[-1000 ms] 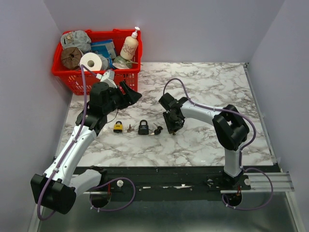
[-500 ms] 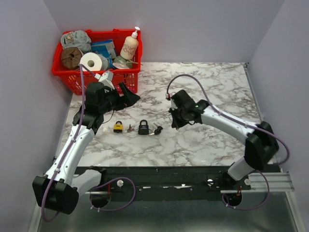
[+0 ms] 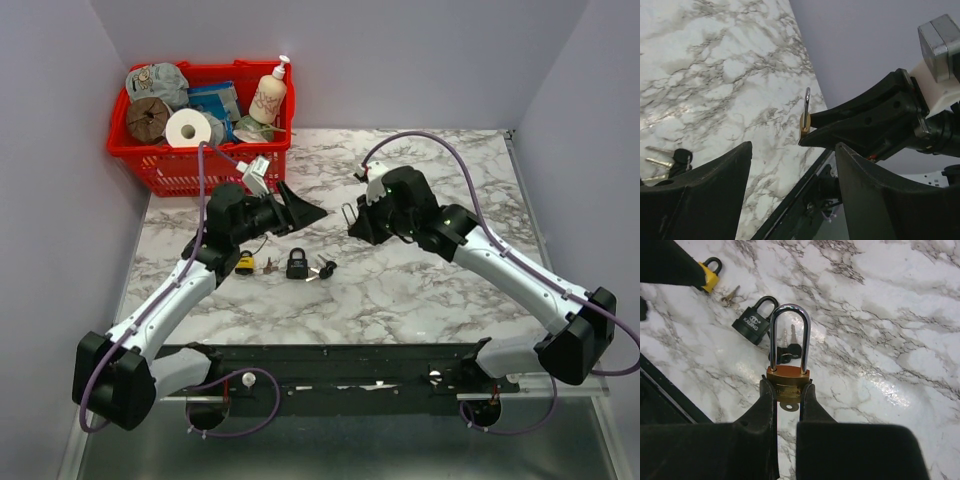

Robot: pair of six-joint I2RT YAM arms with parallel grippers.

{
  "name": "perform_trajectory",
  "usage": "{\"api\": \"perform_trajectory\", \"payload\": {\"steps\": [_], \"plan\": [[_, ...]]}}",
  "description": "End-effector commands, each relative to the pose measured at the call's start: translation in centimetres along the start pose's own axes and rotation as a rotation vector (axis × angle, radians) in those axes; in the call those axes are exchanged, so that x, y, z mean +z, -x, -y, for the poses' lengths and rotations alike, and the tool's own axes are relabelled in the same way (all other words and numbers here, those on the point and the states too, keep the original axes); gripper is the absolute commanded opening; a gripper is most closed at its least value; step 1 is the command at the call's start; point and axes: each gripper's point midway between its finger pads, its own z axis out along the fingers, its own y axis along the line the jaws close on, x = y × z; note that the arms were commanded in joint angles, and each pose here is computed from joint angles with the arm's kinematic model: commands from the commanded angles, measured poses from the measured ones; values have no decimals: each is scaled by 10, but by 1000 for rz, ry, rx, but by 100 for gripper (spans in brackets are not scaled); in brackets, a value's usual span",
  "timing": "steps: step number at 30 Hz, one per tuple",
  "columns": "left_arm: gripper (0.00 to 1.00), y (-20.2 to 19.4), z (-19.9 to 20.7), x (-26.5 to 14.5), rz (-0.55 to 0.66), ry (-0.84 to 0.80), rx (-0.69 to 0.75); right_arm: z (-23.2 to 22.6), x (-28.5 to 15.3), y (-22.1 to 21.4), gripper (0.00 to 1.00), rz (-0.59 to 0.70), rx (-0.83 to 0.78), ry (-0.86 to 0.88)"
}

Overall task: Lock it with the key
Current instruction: Remove the key from the lock.

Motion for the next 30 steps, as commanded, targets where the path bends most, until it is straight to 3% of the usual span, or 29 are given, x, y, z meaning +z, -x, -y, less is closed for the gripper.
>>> {"api": "perform_trajectory", "payload": {"steps": [1, 11, 14, 18, 21, 23, 24, 25, 27, 28, 30], "plan": [[73, 9, 18, 27, 43, -53, -23, -24, -8, 25, 1, 54, 36, 109], [56, -5, 31, 52, 3, -90, -43, -46, -16, 31, 1, 77, 25, 181], [42, -10, 29, 55, -6, -80, -70, -45, -16, 32, 1, 79, 32, 175], [14, -15, 27, 57, -16, -75, -93, -43, -14, 32, 1, 77, 41, 162], [0, -16, 27, 57, -24, -73, -107, -42, -13, 33, 1, 78, 43, 156], [0, -16, 27, 57, -24, -73, -106, -44, -13, 32, 1, 74, 51, 163], [0, -16, 29, 56, -30, -81, -106, -46, -14, 31, 5, 66, 48, 177], [0, -13, 30, 56, -25, -85, -95, -48, -14, 28, 28, 54, 23, 194], [0, -6, 36, 54, -13, -111, -79, -54, -17, 18, 58, 27, 11, 239], [0, -3, 38, 52, -11, -122, -76, -55, -22, 16, 79, 34, -8, 262], [0, 2, 45, 47, -9, -149, -65, -64, -31, 10, 91, 25, -17, 361]]}}
